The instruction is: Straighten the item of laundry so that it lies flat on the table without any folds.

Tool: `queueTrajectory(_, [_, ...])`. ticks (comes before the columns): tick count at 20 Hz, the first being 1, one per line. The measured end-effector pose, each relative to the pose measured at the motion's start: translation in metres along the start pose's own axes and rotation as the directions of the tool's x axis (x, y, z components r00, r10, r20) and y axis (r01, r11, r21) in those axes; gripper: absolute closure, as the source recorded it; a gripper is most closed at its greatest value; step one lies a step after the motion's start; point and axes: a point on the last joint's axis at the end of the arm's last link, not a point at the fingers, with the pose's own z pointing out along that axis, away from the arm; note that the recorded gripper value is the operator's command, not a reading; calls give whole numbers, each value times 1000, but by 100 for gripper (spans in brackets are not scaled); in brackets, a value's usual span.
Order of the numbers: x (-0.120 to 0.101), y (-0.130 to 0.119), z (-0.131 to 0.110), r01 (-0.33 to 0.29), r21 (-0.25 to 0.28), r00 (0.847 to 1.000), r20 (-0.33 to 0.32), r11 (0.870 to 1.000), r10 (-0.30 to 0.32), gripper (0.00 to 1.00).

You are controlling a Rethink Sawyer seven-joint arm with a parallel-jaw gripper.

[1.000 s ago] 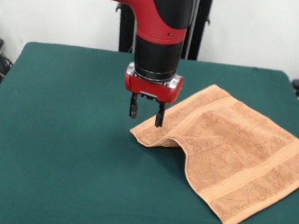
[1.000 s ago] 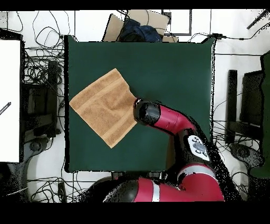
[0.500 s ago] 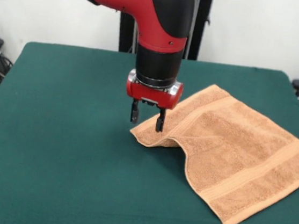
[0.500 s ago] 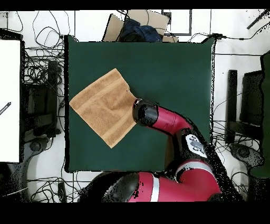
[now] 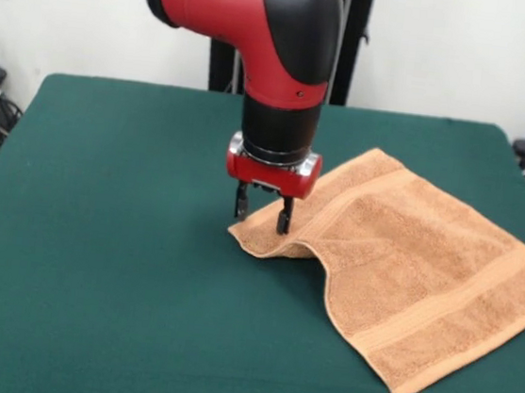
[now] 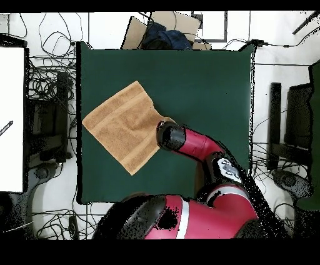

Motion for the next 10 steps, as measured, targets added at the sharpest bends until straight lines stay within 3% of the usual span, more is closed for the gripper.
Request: queueTrajectory(10, [7,0,11,0,-1,1000,-20,1000,0,0])
